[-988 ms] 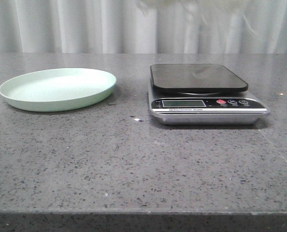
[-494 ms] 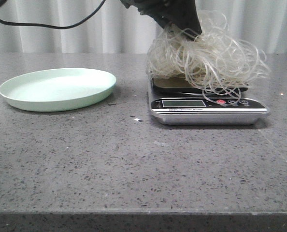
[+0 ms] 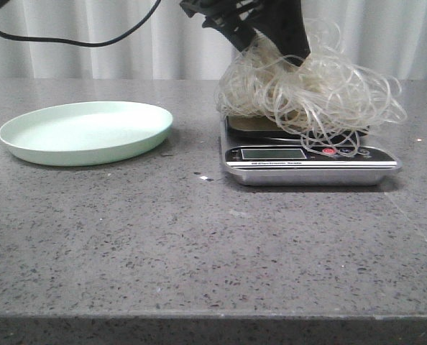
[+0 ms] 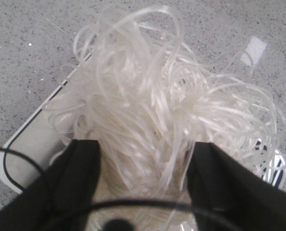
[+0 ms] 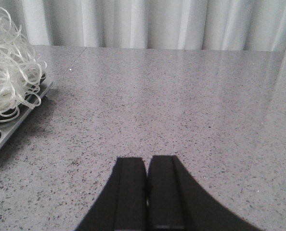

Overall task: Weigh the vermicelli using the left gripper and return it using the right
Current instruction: 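Lower the vermicelli onto the scale and open the left gripper, then raise the left gripper away from the scale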

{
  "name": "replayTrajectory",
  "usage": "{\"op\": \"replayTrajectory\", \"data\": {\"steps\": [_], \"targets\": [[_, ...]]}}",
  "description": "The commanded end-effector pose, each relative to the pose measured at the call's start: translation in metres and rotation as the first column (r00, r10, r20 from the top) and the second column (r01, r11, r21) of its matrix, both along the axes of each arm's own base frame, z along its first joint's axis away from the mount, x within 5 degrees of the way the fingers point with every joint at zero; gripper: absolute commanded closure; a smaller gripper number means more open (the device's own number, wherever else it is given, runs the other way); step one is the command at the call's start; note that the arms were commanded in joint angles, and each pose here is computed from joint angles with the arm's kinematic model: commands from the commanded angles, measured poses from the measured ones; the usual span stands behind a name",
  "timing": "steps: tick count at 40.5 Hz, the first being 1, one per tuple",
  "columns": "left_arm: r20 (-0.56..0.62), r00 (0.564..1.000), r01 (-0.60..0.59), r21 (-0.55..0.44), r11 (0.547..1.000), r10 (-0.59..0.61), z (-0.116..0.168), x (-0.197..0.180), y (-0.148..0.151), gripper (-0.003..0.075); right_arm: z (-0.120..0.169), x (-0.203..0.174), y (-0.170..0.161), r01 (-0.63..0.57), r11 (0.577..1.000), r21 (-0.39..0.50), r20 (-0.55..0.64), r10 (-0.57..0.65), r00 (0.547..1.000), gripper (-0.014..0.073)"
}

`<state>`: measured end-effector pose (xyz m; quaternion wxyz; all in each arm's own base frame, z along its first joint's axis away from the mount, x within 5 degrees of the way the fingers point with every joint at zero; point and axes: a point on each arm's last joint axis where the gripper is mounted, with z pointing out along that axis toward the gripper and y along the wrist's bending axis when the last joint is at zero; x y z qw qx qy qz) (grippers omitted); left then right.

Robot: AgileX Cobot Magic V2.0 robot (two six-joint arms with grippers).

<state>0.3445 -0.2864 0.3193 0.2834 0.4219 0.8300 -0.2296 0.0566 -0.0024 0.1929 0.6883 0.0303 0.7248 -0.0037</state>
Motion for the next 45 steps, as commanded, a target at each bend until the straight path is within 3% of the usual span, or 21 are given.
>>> {"op": "replayTrajectory", "data": {"steps": [1, 12, 24, 30, 35, 45], "targets": [[0.050, 0.999, 0.005, -0.088, 0.996, -0.001, 0.037, -0.011, 0.001, 0.0190, 0.012, -0.002, -0.001, 0.014, 1.000, -0.005, 0.112, -0.013, 0.994, 0.0443], [0.014, 1.000, 0.003, -0.101, 0.995, -0.002, 0.066, -0.015, 0.009, 0.0181, 0.012, -0.002, -0.001, 0.014, 1.000, -0.005, 0.113, -0.013, 0.993, 0.0443], [0.039, 0.998, -0.045, -0.131, 0.990, 0.051, 0.113, -0.025, 0.050, 0.0213, 0.014, -0.002, -0.001, 0.016, 1.000, -0.006, 0.135, -0.015, 0.991, 0.0443], [0.101, 0.986, -0.117, -0.151, 0.982, 0.133, 0.145, -0.037, 0.084, 0.0276, 0.016, -0.002, -0.001, 0.017, 1.000, -0.007, 0.158, -0.016, 0.987, 0.0443], [0.174, 0.961, -0.197, -0.108, 0.974, 0.214, 0.166, -0.052, 0.115, 0.0345, 0.017, -0.002, -0.001, 0.018, 1.000, -0.007, 0.163, -0.017, 0.986, 0.0443], [0.253, 0.904, -0.337, -0.072, 0.939, 0.345, 0.187, -0.089, 0.170, 0.0507, 0.017, -0.002, -0.001, 0.018, 1.000, -0.007, 0.163, -0.017, 0.986, 0.0443]]}}
